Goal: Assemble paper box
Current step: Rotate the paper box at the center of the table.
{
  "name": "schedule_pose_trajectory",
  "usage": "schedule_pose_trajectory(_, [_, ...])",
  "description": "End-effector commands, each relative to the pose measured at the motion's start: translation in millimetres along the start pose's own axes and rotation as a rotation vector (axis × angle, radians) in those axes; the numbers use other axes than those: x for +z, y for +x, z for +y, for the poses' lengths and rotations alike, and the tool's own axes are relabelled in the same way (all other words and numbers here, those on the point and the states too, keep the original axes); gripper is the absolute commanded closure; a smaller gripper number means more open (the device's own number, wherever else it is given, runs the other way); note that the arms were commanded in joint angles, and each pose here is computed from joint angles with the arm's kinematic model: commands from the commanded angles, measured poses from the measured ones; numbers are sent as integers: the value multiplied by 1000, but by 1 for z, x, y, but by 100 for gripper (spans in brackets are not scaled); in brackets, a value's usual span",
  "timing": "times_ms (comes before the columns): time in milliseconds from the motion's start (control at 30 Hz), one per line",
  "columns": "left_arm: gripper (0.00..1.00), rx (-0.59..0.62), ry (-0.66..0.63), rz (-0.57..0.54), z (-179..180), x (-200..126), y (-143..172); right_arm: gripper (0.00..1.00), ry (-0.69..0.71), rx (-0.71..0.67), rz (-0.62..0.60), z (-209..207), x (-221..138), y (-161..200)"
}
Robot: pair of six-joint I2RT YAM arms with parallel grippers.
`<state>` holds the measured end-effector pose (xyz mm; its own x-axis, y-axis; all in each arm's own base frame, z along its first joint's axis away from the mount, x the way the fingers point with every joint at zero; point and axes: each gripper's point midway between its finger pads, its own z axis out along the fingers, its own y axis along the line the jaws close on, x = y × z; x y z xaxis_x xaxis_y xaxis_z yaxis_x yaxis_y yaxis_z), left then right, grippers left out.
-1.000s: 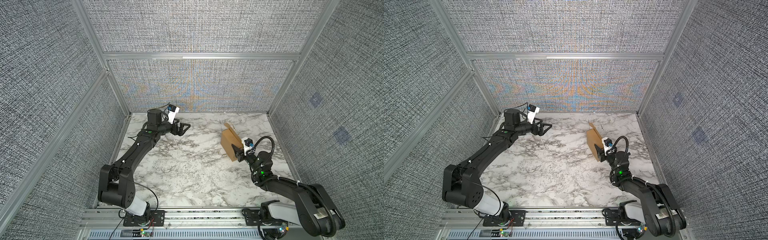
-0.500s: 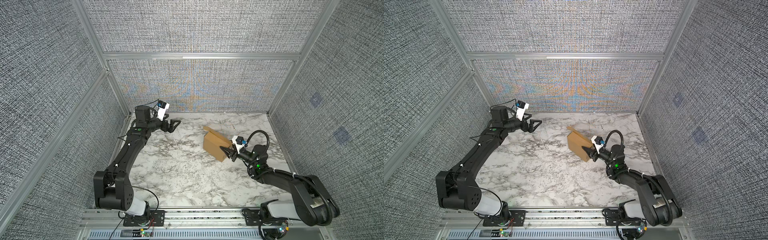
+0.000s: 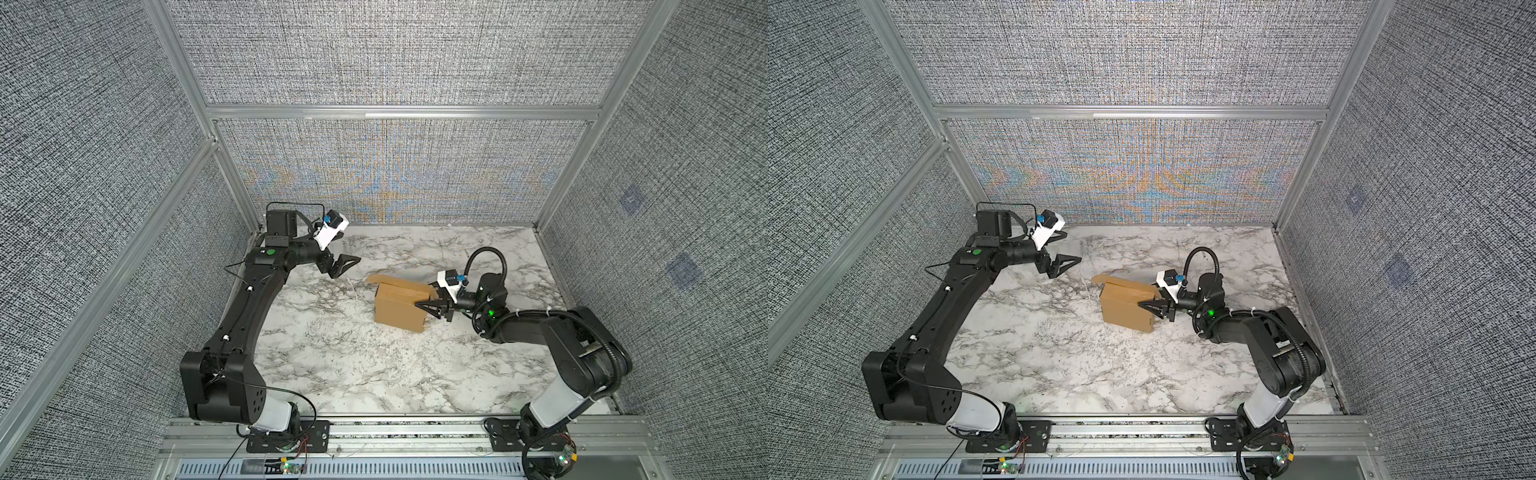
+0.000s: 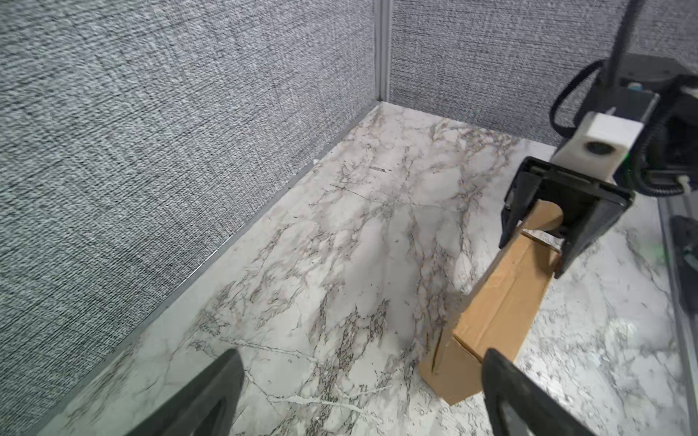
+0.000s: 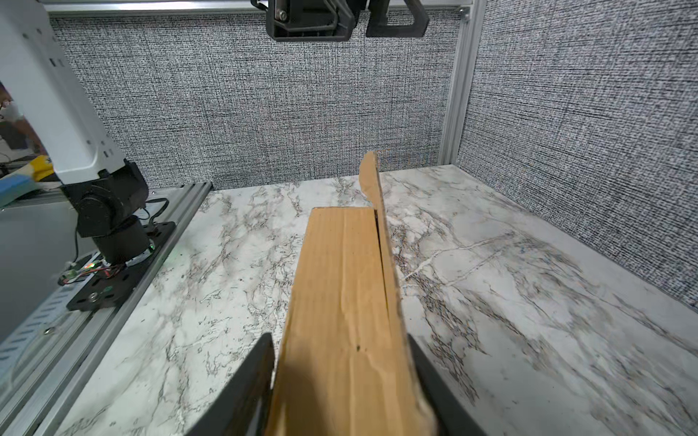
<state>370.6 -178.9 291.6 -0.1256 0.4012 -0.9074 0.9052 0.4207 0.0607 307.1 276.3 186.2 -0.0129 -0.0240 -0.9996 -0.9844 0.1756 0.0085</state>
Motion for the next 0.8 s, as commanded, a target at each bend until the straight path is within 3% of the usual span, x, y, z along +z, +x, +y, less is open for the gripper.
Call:
schedule_pose_trajectory(0, [1,76,111,34,-28,9,12,57,-38,-28,11,6,3,4])
schedule_pose_trajectory(67, [0,94,141,73,-37,22,20,49,-13,-31,21,3,4,7])
schedule_pose_trajectory(200, [1,161,195,127,-55,37,29,42,1,-49,53,7,8,11])
schedule_pose_trajectory(333, [1,145,271,86,-69,40,25,29,22,-76,116,9,8,20])
schedule_pose_trajectory(500, [1,158,325,81,-82,49,22,1,80,-114,119,10,-3,10])
schedule_pose_trajectory(667, [3,201,355,109,-94,63,17,1,129,-125,138,25,-29,-11])
schedule_pose_trajectory(767, [4,189,371,100,-94,69,11,1,188,-114,213,38,-51,-13])
